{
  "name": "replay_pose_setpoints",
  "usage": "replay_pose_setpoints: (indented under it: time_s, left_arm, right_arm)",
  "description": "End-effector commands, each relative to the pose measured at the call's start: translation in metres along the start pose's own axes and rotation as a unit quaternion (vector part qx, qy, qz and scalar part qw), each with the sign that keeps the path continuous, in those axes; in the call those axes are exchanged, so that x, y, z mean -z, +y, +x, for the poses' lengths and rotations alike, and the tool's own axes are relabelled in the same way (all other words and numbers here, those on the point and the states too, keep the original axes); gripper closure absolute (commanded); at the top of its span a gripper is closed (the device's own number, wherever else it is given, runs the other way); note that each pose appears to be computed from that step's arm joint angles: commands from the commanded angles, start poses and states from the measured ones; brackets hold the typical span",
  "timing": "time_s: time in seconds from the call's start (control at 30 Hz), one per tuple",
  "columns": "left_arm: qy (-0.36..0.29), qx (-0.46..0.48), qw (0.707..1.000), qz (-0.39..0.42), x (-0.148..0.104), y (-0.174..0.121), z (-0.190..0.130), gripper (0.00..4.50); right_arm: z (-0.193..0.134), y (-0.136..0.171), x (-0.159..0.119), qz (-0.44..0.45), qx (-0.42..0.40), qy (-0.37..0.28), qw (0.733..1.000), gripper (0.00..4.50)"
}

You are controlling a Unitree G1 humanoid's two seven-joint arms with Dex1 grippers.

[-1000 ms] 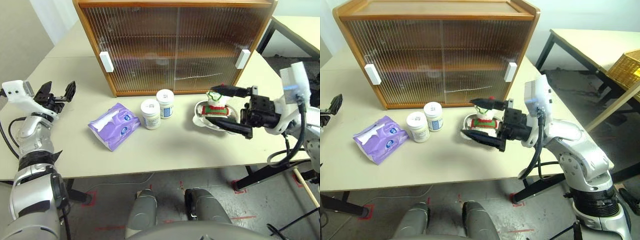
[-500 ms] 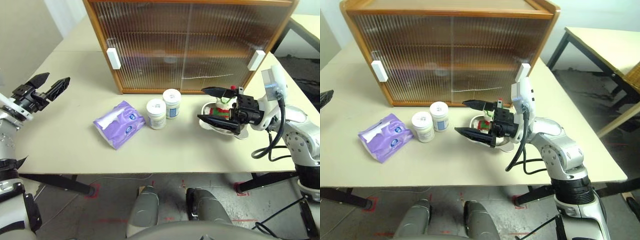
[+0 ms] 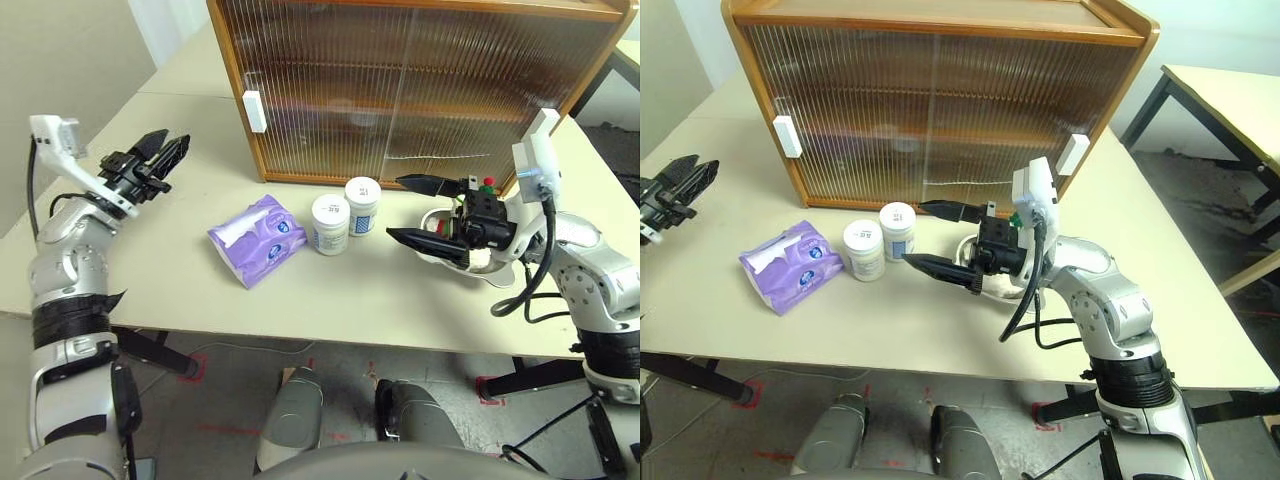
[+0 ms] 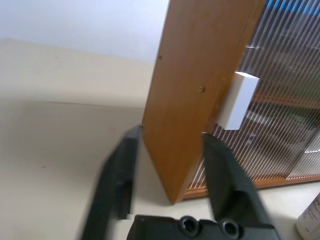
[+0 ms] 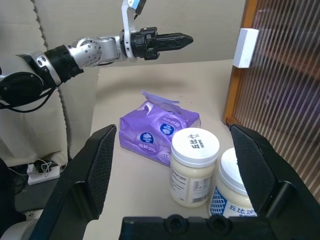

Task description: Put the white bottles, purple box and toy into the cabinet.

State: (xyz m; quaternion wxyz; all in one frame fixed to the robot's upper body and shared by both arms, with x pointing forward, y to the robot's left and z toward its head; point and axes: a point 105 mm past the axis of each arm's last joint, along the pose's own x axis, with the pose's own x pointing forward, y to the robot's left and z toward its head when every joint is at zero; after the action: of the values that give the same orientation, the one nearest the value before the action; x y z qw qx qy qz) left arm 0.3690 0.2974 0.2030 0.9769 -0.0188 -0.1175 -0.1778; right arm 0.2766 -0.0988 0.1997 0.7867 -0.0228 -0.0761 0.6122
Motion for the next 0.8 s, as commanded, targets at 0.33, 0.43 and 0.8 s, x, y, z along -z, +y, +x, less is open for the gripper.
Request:
replay_pose_setpoints:
  time_s: [0.33,0.43,0.8]
  left_arm:
    - [-0.016,0.029,0.999,0.006,0.015,-0.032,0.038,4.48]
    - [-0.017,0.036,0.999,0.003,0.019,-0.04,0.044,4.48]
    - [-0.029,0.015,0.999,0.031,0.019,-0.043,0.065,4.48]
  right_arm:
    - [-0.004,-0.007,-0.009,-0.04,0.036,-0.013,0.998,0.0]
    - [-0.005,-0.011,-0.01,-0.044,0.047,-0.017,0.998,0.0]
    - [-0.009,-0.012,-0.01,-0.051,0.06,-0.015,0.997,0.0]
